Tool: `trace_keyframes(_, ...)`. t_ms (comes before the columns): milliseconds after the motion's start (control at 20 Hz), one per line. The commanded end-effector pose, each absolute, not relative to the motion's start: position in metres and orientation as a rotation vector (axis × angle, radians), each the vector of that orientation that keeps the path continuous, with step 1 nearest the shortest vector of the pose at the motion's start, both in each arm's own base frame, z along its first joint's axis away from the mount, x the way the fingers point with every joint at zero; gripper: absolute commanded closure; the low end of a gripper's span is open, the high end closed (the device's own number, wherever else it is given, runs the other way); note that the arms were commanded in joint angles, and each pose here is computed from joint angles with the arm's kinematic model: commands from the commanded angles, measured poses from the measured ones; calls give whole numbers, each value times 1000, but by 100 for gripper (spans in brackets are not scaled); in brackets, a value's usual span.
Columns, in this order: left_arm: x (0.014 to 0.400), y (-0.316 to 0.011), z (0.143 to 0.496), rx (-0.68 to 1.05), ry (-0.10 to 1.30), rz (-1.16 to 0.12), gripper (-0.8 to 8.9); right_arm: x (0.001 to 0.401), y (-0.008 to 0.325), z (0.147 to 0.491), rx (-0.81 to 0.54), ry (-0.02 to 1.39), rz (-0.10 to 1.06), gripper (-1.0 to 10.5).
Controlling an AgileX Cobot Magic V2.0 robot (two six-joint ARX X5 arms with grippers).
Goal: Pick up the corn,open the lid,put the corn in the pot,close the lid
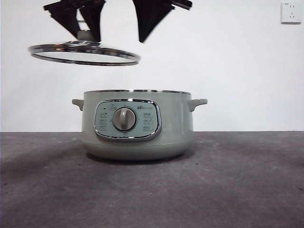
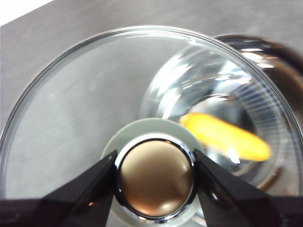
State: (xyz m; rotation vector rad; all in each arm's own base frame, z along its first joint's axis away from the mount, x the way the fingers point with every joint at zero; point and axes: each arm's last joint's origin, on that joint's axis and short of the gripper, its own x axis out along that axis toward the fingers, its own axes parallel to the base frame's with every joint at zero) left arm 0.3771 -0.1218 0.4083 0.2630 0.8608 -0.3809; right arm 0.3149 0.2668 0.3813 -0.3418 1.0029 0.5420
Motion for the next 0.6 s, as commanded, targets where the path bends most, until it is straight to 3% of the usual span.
trace_keyframes(50, 372, -131, 419, 252, 789, -392, 827, 296, 250, 383, -403, 1048, 519, 962)
trace_keyframes(300, 370, -158, 415, 238, 771, -437, 827, 248, 206, 381, -468, 1074, 461, 962)
trace_keyframes(600, 366, -186, 412, 231, 743, -490, 826, 188, 154, 359, -346, 1002, 428, 963)
